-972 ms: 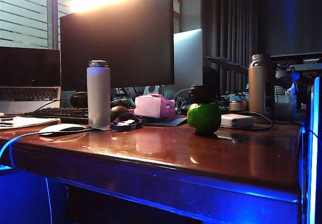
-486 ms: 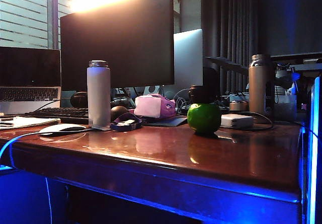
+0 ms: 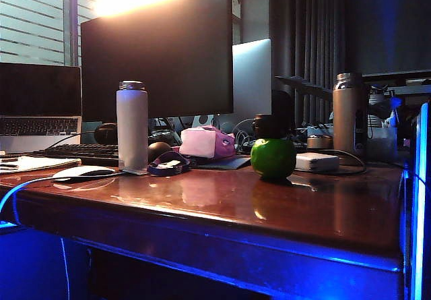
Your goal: Stack the black thermos bottle cap from the table onto the green apple.
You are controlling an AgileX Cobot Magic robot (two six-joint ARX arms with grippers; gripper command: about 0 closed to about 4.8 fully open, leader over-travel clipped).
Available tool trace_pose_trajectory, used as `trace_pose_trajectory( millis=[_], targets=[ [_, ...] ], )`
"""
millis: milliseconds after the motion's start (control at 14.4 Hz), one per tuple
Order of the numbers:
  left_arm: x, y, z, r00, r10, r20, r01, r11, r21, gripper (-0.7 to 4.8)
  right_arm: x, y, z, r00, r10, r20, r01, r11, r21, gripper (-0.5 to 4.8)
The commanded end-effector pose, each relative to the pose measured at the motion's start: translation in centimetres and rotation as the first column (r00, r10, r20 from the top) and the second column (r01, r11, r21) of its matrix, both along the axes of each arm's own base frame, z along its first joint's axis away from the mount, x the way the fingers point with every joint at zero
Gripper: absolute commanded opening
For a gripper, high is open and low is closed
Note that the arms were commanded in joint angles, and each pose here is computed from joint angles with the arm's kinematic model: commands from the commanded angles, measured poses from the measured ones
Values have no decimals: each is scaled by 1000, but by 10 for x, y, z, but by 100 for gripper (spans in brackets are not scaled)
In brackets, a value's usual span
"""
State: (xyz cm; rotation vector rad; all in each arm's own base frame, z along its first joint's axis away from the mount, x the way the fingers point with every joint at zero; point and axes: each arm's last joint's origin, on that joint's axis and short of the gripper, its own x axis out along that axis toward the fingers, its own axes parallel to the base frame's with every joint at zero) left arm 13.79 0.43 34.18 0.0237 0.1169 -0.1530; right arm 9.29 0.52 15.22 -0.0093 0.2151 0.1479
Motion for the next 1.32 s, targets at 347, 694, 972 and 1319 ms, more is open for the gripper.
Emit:
trace_pose_trajectory(
  millis=[347, 694, 972, 1319],
  targets=[
    [-42, 1, -125, 985, 171, 24, -168, 980, -111, -5, 0, 0, 1, 1000, 1, -2, -1, 1000, 3, -1],
    [-44, 3, -170, 974, 226, 3, -225, 969, -100, -5, 0, 0, 1, 1000, 1, -2, -1, 1000, 3, -1],
    [-42, 3, -194, 972, 225, -69, -230, 969, -84, -4, 0, 0, 1, 1000, 1, -2, -1, 1000, 3, -1],
    [-42, 3, -194, 973, 219, -66, -222, 975, -34, -3, 0, 0, 1, 1000, 1, -2, -1, 1000, 3, -1]
  ],
)
